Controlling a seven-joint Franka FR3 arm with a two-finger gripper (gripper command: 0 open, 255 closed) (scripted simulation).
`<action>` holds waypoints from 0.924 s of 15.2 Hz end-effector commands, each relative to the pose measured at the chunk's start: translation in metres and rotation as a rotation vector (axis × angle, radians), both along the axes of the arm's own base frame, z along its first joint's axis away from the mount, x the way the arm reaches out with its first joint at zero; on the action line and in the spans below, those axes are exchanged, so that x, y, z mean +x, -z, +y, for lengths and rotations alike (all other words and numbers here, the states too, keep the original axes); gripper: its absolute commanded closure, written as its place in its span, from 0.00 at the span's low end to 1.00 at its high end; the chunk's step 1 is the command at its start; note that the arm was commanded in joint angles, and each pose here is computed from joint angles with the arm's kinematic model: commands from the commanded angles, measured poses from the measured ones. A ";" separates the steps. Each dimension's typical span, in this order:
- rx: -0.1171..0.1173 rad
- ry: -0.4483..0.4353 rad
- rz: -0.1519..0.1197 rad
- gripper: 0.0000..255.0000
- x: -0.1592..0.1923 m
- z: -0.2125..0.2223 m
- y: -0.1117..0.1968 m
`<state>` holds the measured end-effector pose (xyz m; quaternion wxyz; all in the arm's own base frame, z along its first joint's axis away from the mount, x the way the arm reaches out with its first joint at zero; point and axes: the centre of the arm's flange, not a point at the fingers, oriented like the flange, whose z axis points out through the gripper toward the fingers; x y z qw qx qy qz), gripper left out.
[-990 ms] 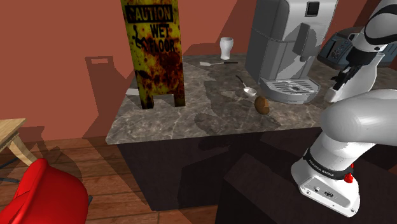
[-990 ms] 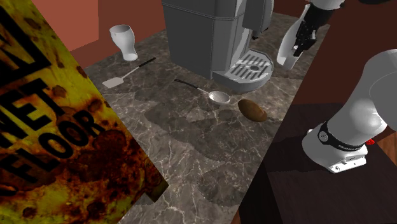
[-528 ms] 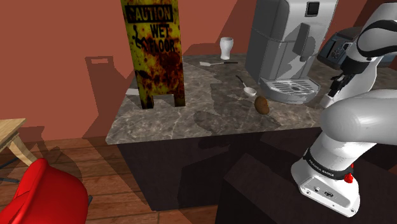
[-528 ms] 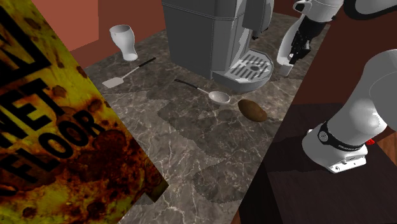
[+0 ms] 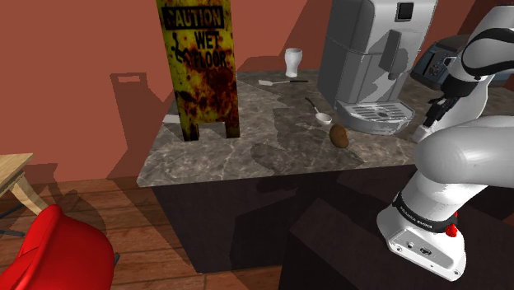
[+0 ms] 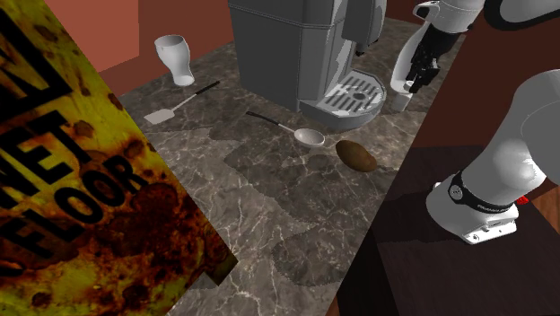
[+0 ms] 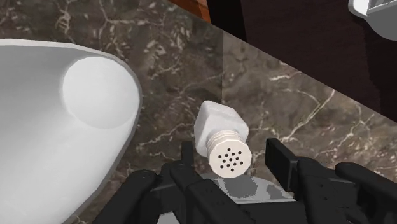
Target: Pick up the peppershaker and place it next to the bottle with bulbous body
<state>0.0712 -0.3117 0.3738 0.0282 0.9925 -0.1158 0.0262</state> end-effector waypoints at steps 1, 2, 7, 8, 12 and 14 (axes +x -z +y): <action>0.000 0.000 0.000 0.00 0.000 0.000 0.000; 0.000 0.000 0.000 0.00 0.000 0.000 0.000; 0.000 0.000 0.000 0.00 -0.001 0.002 -0.026; 0.000 0.000 0.000 0.00 -0.002 0.002 -0.039; 0.000 0.000 0.000 0.00 -0.002 0.003 -0.050; 0.000 0.000 0.000 0.00 -0.002 0.003 -0.050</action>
